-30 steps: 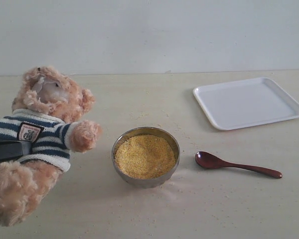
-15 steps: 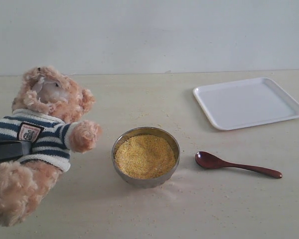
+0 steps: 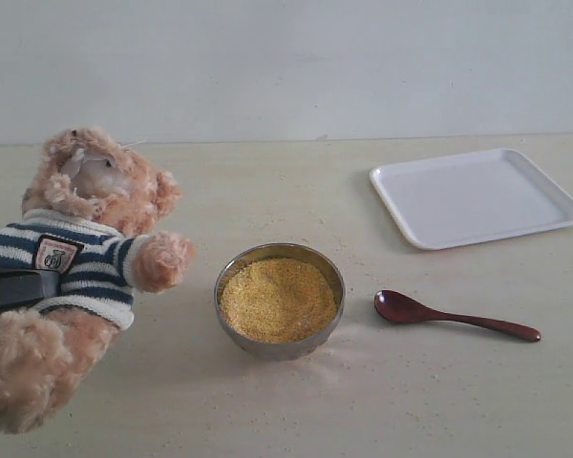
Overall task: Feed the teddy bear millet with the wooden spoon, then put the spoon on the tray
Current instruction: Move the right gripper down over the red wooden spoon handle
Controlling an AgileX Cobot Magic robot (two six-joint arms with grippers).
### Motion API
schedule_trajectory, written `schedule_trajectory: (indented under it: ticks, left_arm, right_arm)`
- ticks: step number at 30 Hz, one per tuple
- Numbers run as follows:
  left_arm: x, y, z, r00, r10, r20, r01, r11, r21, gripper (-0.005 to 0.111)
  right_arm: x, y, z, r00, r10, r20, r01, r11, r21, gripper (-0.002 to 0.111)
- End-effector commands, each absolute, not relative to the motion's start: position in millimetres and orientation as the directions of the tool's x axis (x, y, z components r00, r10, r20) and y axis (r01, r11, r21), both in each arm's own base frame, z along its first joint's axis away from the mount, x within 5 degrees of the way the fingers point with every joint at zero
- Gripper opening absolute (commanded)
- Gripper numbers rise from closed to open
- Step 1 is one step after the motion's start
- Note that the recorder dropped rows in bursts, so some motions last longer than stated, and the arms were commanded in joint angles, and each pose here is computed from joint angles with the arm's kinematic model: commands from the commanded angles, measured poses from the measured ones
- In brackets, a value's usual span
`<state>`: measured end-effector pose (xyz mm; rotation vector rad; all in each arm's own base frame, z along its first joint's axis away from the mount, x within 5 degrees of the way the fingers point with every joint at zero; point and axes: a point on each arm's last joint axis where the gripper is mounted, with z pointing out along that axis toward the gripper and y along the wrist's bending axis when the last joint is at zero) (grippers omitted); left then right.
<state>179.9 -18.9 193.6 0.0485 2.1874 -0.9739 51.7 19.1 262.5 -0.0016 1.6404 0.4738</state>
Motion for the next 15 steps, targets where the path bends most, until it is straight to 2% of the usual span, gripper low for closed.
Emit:
schedule_trajectory:
  ticks: [1, 4, 7, 10, 12, 15]
  left_arm:
    - [180, -19, 197, -0.721, -0.262, -0.641, 0.314, 0.702, -0.640, 0.005]
    - [180, -19, 197, -0.721, -0.262, -0.641, 0.314, 0.702, -0.640, 0.005]
    - [180, -19, 197, -0.721, -0.262, -0.641, 0.314, 0.702, -0.640, 0.005]
    - [180, -19, 197, -0.721, -0.262, -0.641, 0.314, 0.702, -0.640, 0.005]
    - [180, -19, 197, -0.721, -0.262, -0.641, 0.314, 0.702, -0.640, 0.005]
    - [180, -19, 197, -0.721, -0.262, -0.641, 0.314, 0.702, -0.640, 0.005]
  right_arm:
    - [72, 31, 289, -0.305, -0.238, -0.922, -0.418, 0.904, -0.095, 0.003]
    - [102, 46, 296, -0.388, -0.449, -0.805, -0.556, 0.810, -0.184, 0.020]
    - [135, 68, 298, -0.364, -0.639, -0.677, -0.664, 0.688, -0.293, 0.043]
    - [171, 88, 293, -0.335, -0.778, -0.532, -0.712, 0.578, -0.399, 0.059]
    - [194, 100, 283, -0.334, -0.843, -0.422, -0.735, 0.513, -0.443, 0.063]
    - [220, 115, 270, -0.339, -0.879, -0.336, -0.747, 0.468, -0.472, 0.063]
